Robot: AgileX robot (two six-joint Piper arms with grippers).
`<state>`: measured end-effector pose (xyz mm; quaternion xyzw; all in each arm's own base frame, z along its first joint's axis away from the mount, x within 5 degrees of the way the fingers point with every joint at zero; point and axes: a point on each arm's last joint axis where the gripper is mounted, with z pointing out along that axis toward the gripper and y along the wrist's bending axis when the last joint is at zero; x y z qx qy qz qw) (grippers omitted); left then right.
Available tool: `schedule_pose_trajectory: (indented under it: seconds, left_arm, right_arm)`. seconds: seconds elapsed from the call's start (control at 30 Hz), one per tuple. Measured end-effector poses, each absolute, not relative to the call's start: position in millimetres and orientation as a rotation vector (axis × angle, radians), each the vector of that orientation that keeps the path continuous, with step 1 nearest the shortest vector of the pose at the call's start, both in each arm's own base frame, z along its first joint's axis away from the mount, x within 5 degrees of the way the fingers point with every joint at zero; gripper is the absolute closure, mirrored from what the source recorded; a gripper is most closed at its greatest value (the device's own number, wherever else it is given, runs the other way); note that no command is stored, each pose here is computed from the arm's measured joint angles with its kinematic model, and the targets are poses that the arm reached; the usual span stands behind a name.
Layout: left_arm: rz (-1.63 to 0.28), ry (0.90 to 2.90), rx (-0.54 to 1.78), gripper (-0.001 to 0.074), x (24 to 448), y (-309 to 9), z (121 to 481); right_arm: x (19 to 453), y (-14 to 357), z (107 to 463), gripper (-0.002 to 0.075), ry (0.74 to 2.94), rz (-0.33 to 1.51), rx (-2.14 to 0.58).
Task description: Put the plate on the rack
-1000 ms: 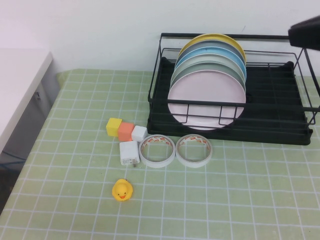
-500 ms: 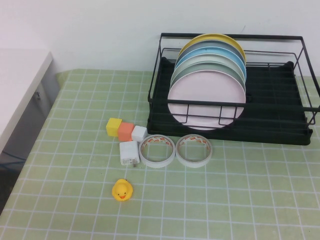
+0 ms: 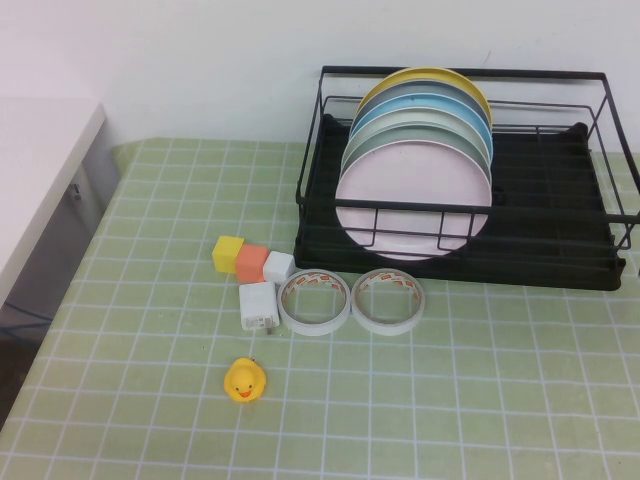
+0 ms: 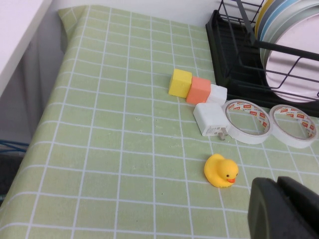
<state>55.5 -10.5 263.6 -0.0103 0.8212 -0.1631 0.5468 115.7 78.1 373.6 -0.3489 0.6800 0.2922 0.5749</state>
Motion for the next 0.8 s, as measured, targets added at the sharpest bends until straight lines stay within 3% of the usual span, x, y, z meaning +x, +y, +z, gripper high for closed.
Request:
schedule_pose_trajectory:
  seconds: [0.27, 0.43, 0.8]
  left_arm:
    - [-0.387, 1.946, -0.024, 0.0736, 55, -10, 264]
    - [-0.387, 1.946, -0.024, 0.0736, 55, -10, 264]
    - [-0.385, 1.946, -0.024, 0.0736, 56, -10, 264]
  right_arm:
    - [115, 76, 365, 0.0726, 1.643, 0.584, -0.923]
    - [109, 62, 366, 0.0726, 1.625, 0.284, -0.944]
    - [49, 39, 378, 0.0726, 1.495, -0.084, -0.884]
